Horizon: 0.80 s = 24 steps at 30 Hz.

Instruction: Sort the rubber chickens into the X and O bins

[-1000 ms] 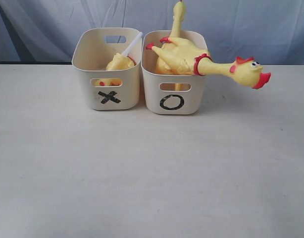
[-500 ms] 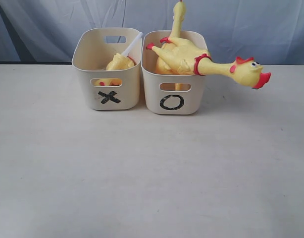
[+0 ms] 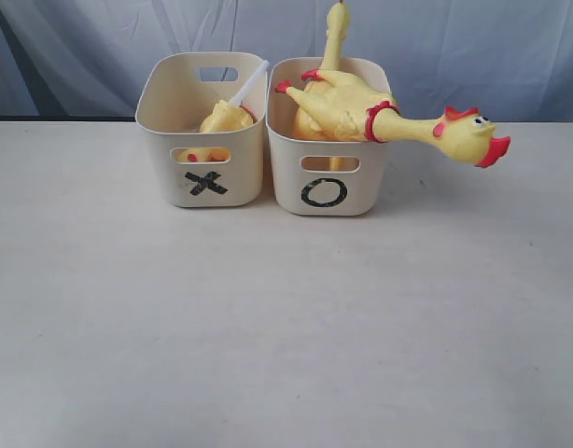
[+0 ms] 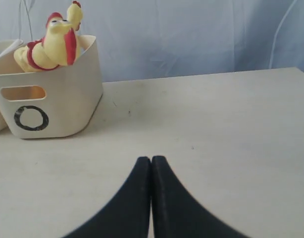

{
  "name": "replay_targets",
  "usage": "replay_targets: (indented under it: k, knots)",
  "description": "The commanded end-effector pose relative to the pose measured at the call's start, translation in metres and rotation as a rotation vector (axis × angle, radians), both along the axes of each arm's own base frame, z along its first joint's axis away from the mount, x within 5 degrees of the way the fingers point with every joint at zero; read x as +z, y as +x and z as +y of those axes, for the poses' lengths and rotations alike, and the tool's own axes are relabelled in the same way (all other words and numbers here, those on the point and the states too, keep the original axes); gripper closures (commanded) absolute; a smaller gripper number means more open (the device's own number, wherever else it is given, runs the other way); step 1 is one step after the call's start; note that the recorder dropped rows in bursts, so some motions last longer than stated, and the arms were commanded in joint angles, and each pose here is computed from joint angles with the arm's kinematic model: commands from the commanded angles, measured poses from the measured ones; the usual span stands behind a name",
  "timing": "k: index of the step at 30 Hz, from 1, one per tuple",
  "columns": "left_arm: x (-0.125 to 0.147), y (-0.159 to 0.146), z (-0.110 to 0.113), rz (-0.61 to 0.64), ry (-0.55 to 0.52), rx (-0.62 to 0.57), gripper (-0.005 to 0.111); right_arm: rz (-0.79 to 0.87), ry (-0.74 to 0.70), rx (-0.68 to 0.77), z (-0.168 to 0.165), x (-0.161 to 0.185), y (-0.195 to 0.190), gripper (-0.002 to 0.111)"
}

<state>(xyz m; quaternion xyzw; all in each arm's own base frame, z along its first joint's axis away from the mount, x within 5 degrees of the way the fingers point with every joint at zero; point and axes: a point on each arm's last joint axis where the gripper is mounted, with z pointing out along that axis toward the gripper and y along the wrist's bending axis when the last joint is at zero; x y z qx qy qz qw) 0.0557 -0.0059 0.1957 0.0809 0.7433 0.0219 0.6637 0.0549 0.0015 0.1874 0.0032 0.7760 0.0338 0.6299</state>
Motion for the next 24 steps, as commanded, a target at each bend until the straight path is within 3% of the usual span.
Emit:
replay_targets:
  k: [1,7,13,24]
  knots:
    - [-0.0010,-0.0001,-0.0003,0.000,-0.029,-0.002,0.107,-0.025,-0.087,0.015,-0.0001,0.0012,0.0000,0.108]
    - [-0.0010,-0.0001,-0.0003,0.001,-0.046,0.000,0.107,-0.026,-0.172,0.030,-0.0002,0.0009,-0.0001,0.108]
    - [-0.0010,-0.0001,-0.0003,0.009,-0.149,0.012,0.107,-0.024,-0.184,0.033,-0.0003,0.0007,-0.0001,0.108]
    - [-0.0010,-0.0001,-0.0003,0.010,-0.151,0.013,0.107,-0.019,-0.185,0.033,-0.0003,0.0002,-0.0002,0.108]
